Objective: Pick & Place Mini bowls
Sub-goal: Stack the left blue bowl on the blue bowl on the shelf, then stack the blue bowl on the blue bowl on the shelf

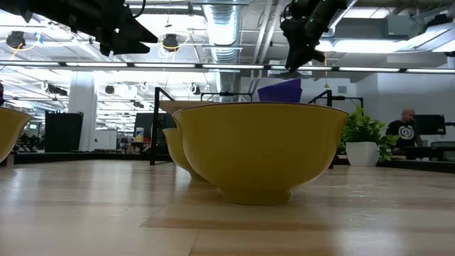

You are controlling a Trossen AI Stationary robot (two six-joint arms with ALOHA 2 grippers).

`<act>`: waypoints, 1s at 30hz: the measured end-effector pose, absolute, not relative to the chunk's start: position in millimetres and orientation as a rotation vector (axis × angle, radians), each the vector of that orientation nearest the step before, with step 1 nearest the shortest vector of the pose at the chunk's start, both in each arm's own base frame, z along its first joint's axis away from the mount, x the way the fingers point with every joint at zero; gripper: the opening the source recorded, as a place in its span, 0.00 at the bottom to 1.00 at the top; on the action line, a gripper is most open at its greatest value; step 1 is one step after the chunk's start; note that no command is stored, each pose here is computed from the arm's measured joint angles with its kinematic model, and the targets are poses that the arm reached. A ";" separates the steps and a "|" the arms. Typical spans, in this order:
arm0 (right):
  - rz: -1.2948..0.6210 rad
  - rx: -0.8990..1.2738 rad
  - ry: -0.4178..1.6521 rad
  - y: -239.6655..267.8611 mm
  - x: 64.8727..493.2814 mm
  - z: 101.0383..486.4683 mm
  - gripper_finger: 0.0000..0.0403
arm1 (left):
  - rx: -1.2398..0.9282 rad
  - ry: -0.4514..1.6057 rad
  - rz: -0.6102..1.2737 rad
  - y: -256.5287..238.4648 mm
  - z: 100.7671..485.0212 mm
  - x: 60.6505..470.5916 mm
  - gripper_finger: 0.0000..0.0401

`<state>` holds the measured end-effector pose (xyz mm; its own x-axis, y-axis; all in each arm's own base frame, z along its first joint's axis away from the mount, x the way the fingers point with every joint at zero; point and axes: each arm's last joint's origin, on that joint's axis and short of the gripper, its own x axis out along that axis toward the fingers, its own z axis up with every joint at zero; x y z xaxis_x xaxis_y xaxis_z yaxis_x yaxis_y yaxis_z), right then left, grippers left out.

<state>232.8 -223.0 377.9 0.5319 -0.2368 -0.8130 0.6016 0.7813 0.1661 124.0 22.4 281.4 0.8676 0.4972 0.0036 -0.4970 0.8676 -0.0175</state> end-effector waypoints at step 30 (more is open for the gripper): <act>-0.373 0.567 0.943 -245.8 241.3 342.2 0.00 | -0.016 -0.007 0.520 22.3 281.3 124.2 0.71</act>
